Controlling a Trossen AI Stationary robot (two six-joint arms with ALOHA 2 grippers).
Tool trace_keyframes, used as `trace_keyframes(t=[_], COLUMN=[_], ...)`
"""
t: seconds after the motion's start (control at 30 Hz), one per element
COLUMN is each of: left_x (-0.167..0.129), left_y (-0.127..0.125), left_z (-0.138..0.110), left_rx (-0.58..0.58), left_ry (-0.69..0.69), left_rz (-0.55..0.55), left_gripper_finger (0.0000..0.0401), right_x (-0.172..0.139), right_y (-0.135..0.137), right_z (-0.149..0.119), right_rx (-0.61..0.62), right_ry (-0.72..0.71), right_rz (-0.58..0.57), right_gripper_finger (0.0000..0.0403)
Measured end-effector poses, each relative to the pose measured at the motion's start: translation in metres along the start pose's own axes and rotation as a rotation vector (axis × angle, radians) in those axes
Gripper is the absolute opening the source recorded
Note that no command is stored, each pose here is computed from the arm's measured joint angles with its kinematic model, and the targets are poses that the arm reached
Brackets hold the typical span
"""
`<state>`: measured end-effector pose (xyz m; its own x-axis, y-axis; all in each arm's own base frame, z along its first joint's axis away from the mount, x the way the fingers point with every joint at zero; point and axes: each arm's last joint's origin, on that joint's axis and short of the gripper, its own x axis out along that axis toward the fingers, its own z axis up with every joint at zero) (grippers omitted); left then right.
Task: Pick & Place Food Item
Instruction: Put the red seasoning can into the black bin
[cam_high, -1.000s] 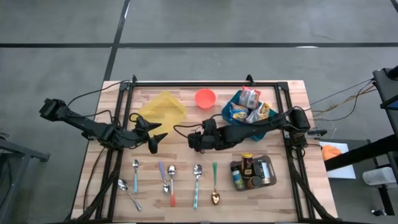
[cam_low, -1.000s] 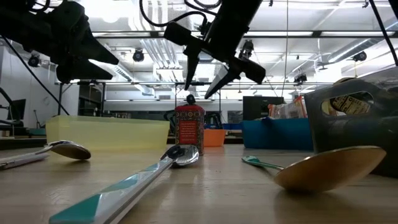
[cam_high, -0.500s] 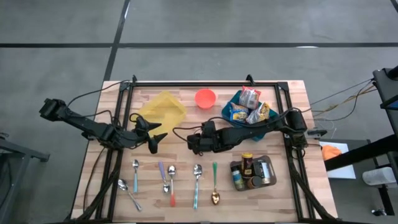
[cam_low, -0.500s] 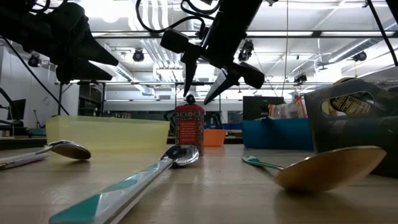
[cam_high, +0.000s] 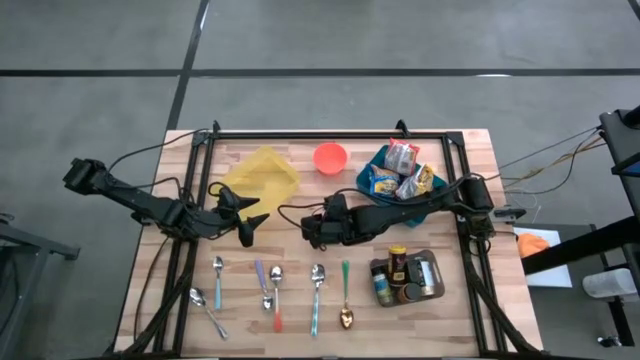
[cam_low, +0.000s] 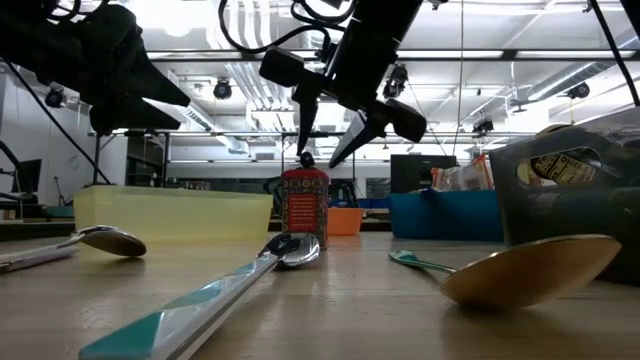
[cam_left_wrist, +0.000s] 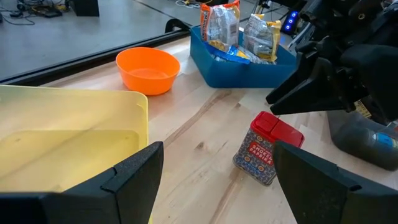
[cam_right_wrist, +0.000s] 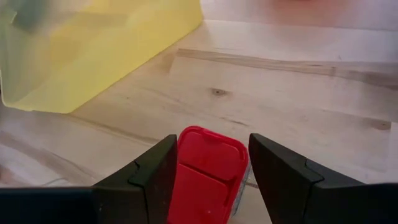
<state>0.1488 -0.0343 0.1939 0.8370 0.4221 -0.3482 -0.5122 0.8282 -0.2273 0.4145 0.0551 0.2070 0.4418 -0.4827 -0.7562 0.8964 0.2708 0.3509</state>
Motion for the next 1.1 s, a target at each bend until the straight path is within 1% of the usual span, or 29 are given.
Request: trace_keyframes(t=[0.27,0.87,0.97,1.1], left_x=[0.0000,0.0000,0.0000,0.0000], left_y=[0.0000,0.0000,0.0000,0.0000], left_z=[0.0000,0.0000,-0.0001,0.0000], left_rx=[0.001,0.004,0.004,0.004], left_ry=[0.000,0.000,0.001,0.000], left_rz=[0.000,0.000,0.000,0.000], left_gripper_finger=[0.0300,0.0300,0.0300,0.0300], right_x=[0.0000,-0.0014,-0.0014,-0.0014], right_y=[-0.0017,-0.0007,-0.0006,0.0028], right_z=[-0.0003,-0.0045,-0.0045,-0.0041], right_rx=[0.021,0.012,0.012,0.017], right_ry=[0.005,0.028,0.027,0.027], right_rz=[-0.015,-0.005,-0.004,0.028], right_gripper_finger=[0.0196,0.0199,0.0225,0.0292])
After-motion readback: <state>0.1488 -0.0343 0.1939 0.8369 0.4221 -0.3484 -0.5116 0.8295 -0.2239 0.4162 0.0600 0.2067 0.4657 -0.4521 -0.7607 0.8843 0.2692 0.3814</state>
